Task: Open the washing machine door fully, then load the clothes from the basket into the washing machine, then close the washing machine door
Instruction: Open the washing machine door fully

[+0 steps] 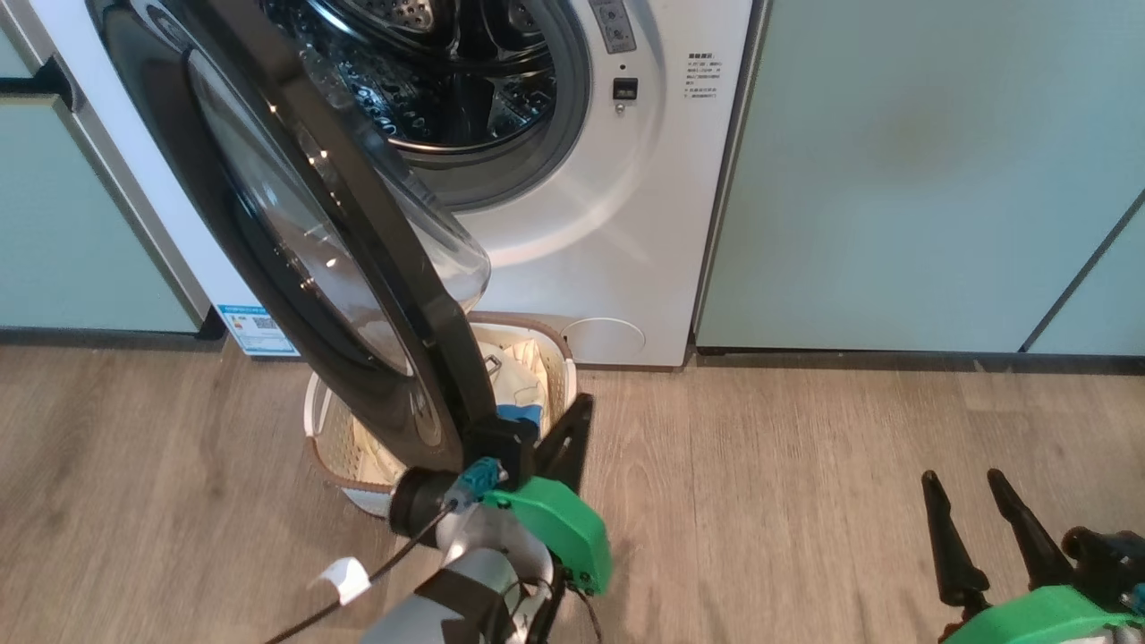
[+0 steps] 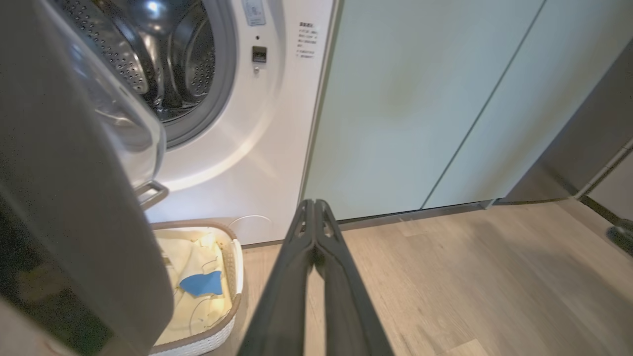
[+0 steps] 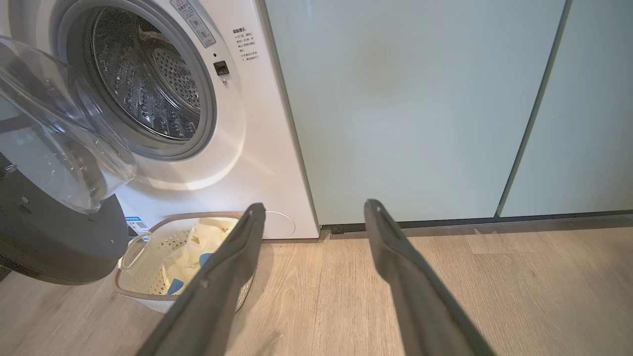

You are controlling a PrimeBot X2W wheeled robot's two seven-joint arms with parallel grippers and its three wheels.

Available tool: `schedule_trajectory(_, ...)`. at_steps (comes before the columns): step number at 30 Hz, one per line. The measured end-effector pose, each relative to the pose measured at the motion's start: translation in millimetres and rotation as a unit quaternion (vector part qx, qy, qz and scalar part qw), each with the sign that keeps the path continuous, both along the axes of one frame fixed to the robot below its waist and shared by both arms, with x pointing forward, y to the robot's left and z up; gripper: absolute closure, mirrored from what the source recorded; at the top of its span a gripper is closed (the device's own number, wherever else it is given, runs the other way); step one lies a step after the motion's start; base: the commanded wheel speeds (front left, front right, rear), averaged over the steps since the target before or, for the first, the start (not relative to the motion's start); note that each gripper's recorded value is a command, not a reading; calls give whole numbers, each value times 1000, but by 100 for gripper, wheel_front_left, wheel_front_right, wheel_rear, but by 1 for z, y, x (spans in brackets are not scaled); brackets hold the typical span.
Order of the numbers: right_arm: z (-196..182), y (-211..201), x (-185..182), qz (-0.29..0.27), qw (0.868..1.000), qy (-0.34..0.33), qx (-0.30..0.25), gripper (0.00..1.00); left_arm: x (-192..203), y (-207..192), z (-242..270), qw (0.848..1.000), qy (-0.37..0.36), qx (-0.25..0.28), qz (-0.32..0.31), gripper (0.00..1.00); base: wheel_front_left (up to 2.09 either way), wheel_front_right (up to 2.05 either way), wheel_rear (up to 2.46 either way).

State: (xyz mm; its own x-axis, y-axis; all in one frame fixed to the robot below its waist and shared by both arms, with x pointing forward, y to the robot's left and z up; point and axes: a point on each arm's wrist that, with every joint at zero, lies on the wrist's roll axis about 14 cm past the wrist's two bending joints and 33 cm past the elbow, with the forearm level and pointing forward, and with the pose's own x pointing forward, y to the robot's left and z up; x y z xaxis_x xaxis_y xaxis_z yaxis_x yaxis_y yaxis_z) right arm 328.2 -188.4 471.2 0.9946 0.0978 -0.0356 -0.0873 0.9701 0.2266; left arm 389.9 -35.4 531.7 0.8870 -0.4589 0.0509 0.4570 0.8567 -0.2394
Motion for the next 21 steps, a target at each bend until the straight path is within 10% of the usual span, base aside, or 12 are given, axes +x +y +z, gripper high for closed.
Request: schedule_trajectory(21,-9,7,9,15,1000,16,-4,0,39,47,3,994,9,-25,102,100,0,0,0)
